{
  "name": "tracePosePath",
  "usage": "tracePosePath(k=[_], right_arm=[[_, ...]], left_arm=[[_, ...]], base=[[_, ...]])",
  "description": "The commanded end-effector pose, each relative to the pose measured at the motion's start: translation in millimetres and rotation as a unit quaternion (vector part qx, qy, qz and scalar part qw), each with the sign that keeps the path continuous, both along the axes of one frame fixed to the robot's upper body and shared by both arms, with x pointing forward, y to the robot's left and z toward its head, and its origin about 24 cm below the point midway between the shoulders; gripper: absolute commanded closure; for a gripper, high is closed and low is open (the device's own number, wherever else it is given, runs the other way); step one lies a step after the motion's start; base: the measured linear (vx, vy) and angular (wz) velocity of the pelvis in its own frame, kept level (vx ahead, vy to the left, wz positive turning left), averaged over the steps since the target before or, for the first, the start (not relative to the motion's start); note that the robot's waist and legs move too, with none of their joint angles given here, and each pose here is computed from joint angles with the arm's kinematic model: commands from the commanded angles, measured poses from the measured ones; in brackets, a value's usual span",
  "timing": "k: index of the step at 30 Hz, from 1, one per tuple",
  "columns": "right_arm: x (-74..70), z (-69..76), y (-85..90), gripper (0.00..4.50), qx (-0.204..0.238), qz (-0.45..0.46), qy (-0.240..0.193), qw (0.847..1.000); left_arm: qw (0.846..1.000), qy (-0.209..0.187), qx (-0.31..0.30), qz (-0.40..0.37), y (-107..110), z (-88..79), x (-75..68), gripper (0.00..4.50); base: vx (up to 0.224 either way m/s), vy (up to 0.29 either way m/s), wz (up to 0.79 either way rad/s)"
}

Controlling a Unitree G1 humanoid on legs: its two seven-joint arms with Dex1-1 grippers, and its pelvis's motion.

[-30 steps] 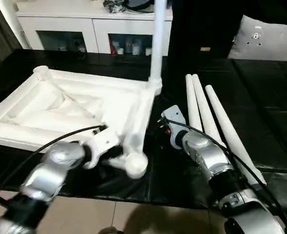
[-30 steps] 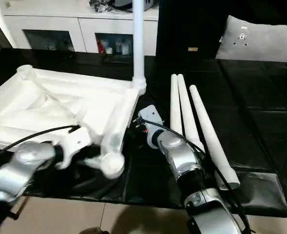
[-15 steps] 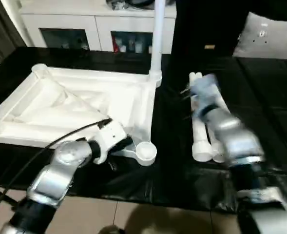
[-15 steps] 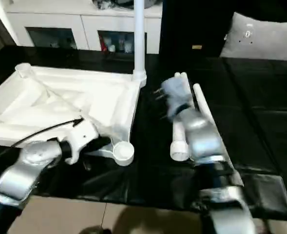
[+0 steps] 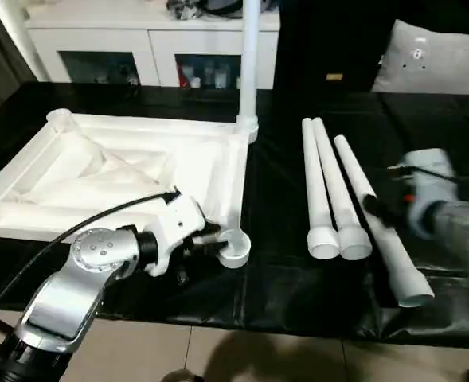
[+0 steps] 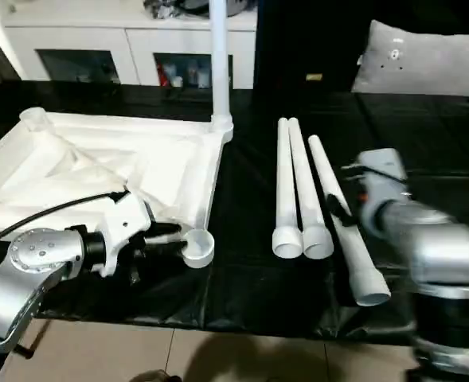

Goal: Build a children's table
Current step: Rotate table base, then pick table leg

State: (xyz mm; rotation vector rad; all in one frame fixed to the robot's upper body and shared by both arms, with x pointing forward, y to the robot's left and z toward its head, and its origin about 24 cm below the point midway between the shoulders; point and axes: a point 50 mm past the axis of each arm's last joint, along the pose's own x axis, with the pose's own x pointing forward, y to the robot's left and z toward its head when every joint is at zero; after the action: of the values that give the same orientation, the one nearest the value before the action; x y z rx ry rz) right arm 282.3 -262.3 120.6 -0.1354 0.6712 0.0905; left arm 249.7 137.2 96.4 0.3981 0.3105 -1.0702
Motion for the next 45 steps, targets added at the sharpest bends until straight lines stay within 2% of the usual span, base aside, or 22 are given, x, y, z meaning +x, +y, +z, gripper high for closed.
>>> tracePosePath(k=[1,4,6,9,11,16,17,21,23,24,26,28,31,32,39,43,45], right_arm=[[-5.5,-0.4,1.2,0.0,0.015,0.013,0.023,1.0],[-12.6,-4.0,-0.6,0.0,0.018,0.02,0.055,0.998],[-15.1,-5.7,-1.1,0.0,0.019,0.02,0.067,0.997],[-18.0,-9.7,-1.7,0.0,0.026,0.021,0.083,0.996],[-20.3,-17.3,-1.3,0.0,0.045,0.022,0.102,0.993],[-24.7,-30.3,-4.2,0.0,0.052,0.013,0.13,0.99],[-25.8,-34.7,-6.0,0.28,0.055,0.01,0.137,0.989],[-26.6,-39.3,-8.5,0.4,0.061,0.003,0.144,0.988],[-28.0,-45.4,-13.3,0.78,0.065,-0.009,0.153,0.986],[-28.6,-46.9,-14.5,0.81,0.065,-0.012,0.155,0.986],[-28.6,-48.4,-15.8,0.88,0.067,-0.015,0.156,0.985],[-28.1,-49.7,-16.8,1.22,0.071,-0.019,0.156,0.985],[-27.8,-51.0,-17.4,1.34,0.074,-0.022,0.156,0.985],[-27.4,-53.1,-18.3,1.58,0.076,-0.026,0.157,0.984],[-27.9,-59.1,-22.9,2.1,0.075,-0.045,0.157,0.984],[-20.9,-51.9,-30.1,2.34,0.073,-0.073,0.124,0.987],[-12.4,-41.1,-33.7,2.49,0.068,-0.088,0.085,0.99]], left_arm=[[1.0,0.004,-0.006,-0.006,-1,3.6,-1.7,2.5],[1.0,0.009,-0.023,-0.011,-5,6.9,-3.3,2.33],[1.0,0.009,-0.025,-0.012,-6,8.0,-3.4,2.01],[1.0,0.004,-0.021,-0.01,-8,7.5,-1.1,1.82],[1.0,0.004,-0.019,-0.008,-11,6.2,1.7,1.82],[1.0,0.007,-0.021,-0.007,-11,5.7,3.2,1.82],[1.0,0.007,-0.021,-0.007,-9,5.8,3.7,1.73],[1.0,0.007,-0.02,-0.005,-6,6.3,4.9,1.73],[1.0,0.005,-0.018,-0.005,-4,6.5,5.7,1.73],[1.0,0.004,-0.018,-0.005,-3,6.6,5.6,1.73],[1.0,0.002,-0.018,-0.006,-3,6.6,5.9,1.73],[1.0,0.001,-0.019,-0.008,-4,6.7,6.0,1.73],[1.0,0.0,-0.02,-0.009,-5,6.4,5.8,1.73],[1.0,0.0,-0.02,-0.011,-5,5.9,5.5,1.73],[1.0,-0.001,-0.019,-0.018,-7,4.7,4.5,1.73],[1.0,-0.006,-0.025,-0.016,-8,7.5,2.7,1.73],[0.999,-0.01,-0.027,-0.013,-8,9.8,1.5,1.73]], base=[[0.0,0.0,0.0],[0.0,0.0,0.0],[0.0,0.0,0.0],[0.0,0.0,0.0],[0.0,0.0,0.0],[0.0,0.0,0.0],[0.0,0.0,0.0],[0.0,0.0,0.0],[0.0,0.0,0.0],[0.0,0.0,0.0],[0.0,0.0,0.0],[0.0,0.0,0.0],[0.0,0.0,0.0],[0.0,0.0,0.0],[0.0,0.0,0.0],[0.0,0.0,0.0],[0.0,0.0,0.0]])
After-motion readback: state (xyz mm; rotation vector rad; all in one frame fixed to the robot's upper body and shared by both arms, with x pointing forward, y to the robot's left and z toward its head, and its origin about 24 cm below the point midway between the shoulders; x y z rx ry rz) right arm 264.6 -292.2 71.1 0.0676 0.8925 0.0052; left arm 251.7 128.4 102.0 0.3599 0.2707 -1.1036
